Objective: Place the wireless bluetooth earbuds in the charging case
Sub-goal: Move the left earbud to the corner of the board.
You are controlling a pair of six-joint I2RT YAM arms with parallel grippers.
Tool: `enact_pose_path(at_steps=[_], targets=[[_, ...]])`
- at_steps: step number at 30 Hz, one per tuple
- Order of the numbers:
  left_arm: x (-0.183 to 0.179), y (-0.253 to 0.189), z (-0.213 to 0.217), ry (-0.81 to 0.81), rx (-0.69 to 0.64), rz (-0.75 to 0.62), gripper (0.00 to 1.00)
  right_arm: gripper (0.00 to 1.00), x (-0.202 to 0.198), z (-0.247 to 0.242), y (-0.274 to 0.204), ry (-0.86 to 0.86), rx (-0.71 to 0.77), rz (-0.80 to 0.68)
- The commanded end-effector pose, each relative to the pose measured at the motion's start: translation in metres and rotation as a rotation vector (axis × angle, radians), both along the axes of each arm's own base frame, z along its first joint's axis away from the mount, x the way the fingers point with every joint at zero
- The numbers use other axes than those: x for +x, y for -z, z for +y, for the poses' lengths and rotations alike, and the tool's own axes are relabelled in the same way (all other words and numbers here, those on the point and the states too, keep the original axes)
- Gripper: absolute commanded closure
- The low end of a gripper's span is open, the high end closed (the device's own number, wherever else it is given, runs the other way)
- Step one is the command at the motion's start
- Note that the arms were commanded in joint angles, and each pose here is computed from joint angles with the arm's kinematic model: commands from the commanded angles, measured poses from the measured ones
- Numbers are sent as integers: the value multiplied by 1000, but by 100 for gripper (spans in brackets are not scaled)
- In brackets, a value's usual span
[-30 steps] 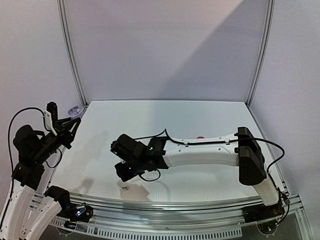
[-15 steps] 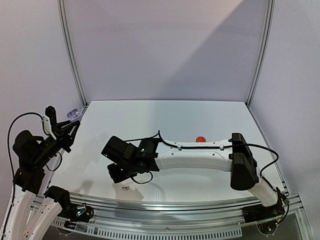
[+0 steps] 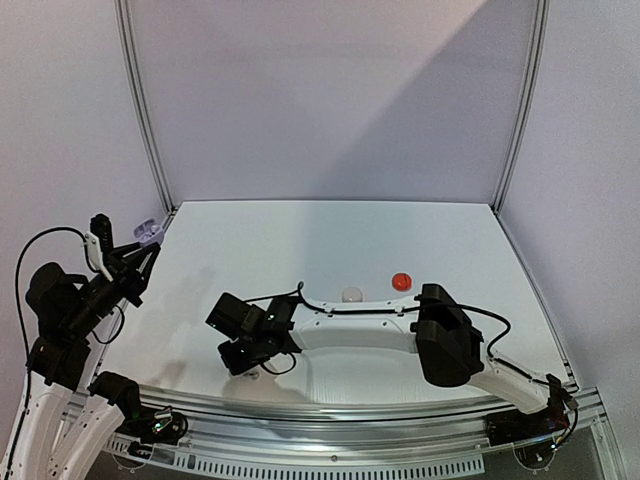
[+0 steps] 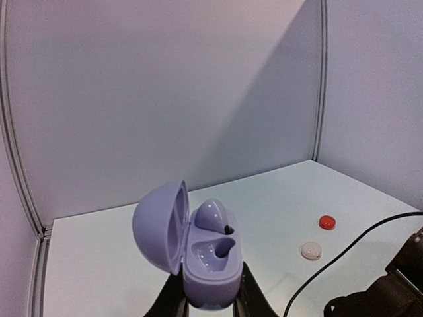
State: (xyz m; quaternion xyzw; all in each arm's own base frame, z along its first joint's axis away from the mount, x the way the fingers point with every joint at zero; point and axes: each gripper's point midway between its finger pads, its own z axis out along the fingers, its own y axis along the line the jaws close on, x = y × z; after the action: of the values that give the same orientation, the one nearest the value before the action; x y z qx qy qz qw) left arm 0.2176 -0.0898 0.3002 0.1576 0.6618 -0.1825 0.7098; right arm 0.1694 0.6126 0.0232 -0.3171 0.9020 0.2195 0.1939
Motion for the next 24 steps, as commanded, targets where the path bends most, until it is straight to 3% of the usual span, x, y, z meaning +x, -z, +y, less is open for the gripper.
enact_pose_path(at_steps=[1,9,24], targets=[[3,7,1,-1,7,14,100,86,-11,-6,24,-34,-46,64],[4,8,1,-4,9,19,100,95,-38,-32,25,-101,-139,84],[4,10,0,0,10,22,100,97,-67,-59,8,-199,-248,89]])
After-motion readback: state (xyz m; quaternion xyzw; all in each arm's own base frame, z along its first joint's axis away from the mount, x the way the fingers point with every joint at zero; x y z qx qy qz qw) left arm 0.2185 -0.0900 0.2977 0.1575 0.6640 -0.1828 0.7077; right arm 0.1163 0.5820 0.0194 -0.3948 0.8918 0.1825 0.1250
